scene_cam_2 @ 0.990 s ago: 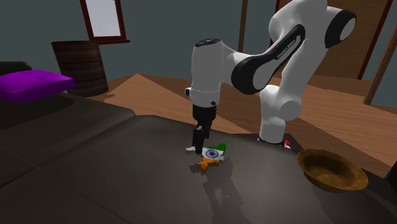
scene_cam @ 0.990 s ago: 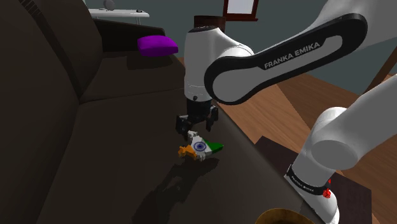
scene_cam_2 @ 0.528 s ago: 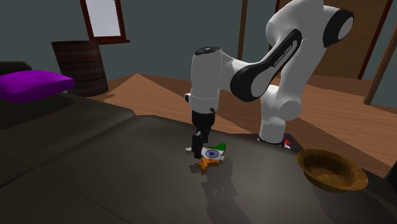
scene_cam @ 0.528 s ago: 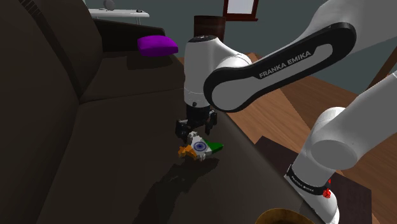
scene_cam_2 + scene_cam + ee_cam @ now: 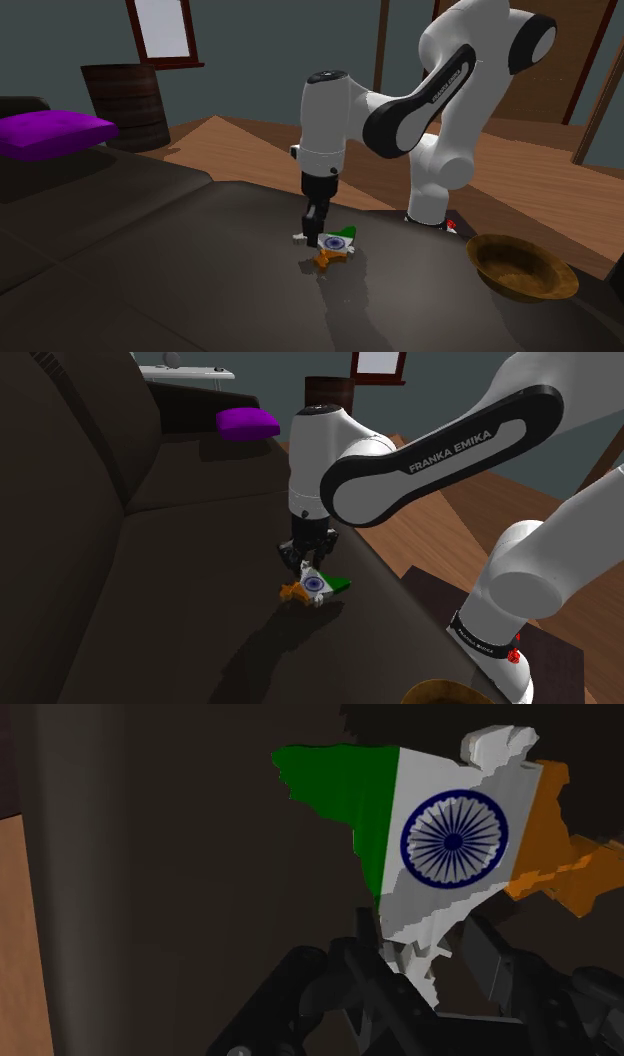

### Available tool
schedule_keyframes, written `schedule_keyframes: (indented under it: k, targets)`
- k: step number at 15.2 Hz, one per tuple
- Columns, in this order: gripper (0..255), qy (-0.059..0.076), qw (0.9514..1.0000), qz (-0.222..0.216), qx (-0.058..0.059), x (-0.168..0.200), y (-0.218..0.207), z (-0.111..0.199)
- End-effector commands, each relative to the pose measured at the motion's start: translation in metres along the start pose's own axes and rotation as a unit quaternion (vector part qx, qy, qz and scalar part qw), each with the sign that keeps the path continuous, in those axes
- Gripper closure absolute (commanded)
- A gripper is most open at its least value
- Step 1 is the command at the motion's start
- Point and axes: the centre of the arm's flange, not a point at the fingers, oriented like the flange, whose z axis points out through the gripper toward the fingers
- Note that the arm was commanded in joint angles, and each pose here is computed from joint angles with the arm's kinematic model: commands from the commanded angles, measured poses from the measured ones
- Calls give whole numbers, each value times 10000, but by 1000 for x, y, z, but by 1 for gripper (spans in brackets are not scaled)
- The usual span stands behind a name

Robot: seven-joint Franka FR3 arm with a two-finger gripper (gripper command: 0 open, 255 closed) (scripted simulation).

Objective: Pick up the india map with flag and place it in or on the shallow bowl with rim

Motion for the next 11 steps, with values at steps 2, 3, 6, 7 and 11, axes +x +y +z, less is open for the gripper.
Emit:
schedule_keyframes:
  k: [2, 3, 6, 7, 11]
  targets:
    - [255, -75, 9999, 9, -74, 1, 3, 5]
    - [255, -75, 9999, 9, -75, 2, 2, 5]
    - [255, -75, 9999, 7, -75, 0, 3, 8]
    - [255, -75, 9999, 7, -75, 0, 3, 3]
    - [255, -75, 9999, 7, -75, 1, 3, -18]
